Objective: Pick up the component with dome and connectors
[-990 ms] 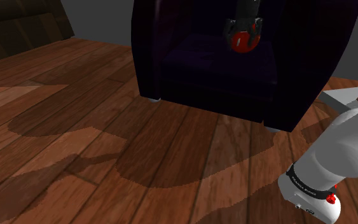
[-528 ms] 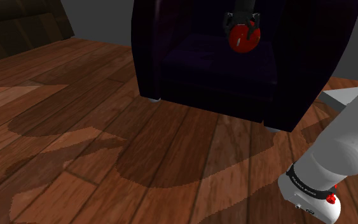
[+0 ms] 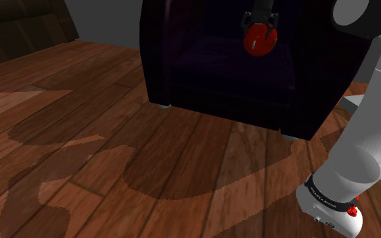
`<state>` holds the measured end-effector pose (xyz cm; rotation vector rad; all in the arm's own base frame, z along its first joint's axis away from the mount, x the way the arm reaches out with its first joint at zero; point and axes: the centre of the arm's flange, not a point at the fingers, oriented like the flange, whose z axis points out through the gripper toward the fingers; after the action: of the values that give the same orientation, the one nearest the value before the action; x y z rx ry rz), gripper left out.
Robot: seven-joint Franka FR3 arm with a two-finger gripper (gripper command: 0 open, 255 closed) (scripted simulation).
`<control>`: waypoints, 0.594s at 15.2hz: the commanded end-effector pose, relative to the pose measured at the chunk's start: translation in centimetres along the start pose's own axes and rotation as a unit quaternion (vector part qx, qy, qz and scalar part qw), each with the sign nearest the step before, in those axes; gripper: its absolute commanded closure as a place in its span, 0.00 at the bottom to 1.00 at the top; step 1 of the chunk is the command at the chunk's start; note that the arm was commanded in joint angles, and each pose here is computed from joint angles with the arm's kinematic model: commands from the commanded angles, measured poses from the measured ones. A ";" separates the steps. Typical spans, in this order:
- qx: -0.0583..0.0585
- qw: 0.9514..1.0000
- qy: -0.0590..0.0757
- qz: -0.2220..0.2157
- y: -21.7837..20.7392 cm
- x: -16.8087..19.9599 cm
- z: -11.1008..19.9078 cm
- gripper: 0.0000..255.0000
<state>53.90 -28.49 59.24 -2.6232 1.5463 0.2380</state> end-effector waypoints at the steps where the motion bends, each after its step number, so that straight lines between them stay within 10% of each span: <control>1: 0.001 1.000 -0.001 0.004 0.1 0.4 0.8 0.00; 7: 0.001 1.000 -0.001 0.004 0.1 0.8 3.2 0.00; 8: 0.001 1.000 -0.001 0.004 0.0 0.8 3.1 1.00; 9: 0.001 1.000 -0.001 0.004 0.0 0.8 3.1 1.00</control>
<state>53.98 -28.71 56.04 -2.6165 1.5554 0.2395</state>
